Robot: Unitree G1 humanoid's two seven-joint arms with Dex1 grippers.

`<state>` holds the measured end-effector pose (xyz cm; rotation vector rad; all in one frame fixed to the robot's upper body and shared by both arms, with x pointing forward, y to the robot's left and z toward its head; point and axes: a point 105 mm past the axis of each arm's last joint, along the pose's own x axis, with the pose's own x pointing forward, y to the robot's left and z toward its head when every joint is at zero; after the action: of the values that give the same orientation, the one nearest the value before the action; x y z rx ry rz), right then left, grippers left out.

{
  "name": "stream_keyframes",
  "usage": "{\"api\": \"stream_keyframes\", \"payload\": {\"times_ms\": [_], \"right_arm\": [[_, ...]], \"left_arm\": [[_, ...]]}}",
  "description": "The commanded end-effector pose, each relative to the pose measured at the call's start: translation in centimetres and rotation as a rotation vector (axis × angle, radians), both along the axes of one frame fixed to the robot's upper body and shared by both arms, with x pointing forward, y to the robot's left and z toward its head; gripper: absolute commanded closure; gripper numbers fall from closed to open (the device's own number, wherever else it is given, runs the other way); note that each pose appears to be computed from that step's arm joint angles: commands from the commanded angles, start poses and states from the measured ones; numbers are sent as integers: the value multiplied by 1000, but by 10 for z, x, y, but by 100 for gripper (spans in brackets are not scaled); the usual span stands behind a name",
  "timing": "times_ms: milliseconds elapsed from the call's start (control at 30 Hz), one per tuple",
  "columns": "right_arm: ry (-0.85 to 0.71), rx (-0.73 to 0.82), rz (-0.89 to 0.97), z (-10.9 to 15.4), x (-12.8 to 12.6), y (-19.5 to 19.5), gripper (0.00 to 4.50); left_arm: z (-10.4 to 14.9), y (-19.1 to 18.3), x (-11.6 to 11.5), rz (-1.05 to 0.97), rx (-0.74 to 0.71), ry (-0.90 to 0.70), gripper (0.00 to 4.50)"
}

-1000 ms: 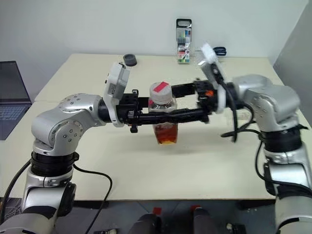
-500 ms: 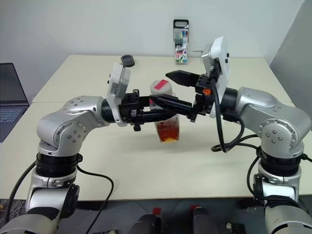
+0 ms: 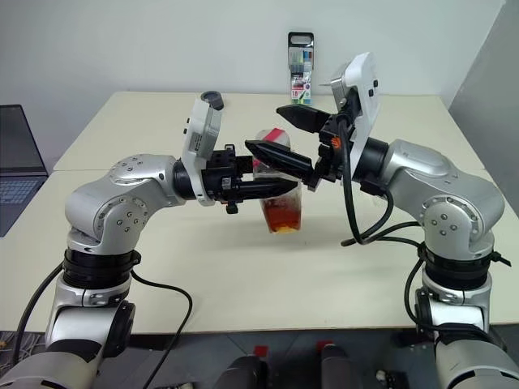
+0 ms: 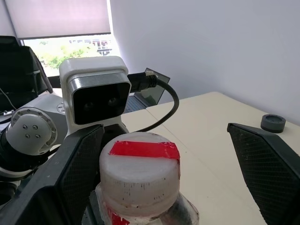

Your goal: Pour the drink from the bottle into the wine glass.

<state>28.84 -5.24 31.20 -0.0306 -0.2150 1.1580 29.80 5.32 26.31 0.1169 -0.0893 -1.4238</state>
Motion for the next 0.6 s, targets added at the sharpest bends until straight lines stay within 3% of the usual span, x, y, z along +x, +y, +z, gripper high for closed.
{"api": "stream_keyframes", "payload": {"times_ms": [33, 600], "right_arm": [[-73, -7, -5, 13, -5, -5, 1], [-38, -48, -11, 8, -9, -24, 1]], "left_arm": [[14, 0, -5, -10, -26, -66, 266], [12, -1, -2, -6, -34, -66, 266]]}}
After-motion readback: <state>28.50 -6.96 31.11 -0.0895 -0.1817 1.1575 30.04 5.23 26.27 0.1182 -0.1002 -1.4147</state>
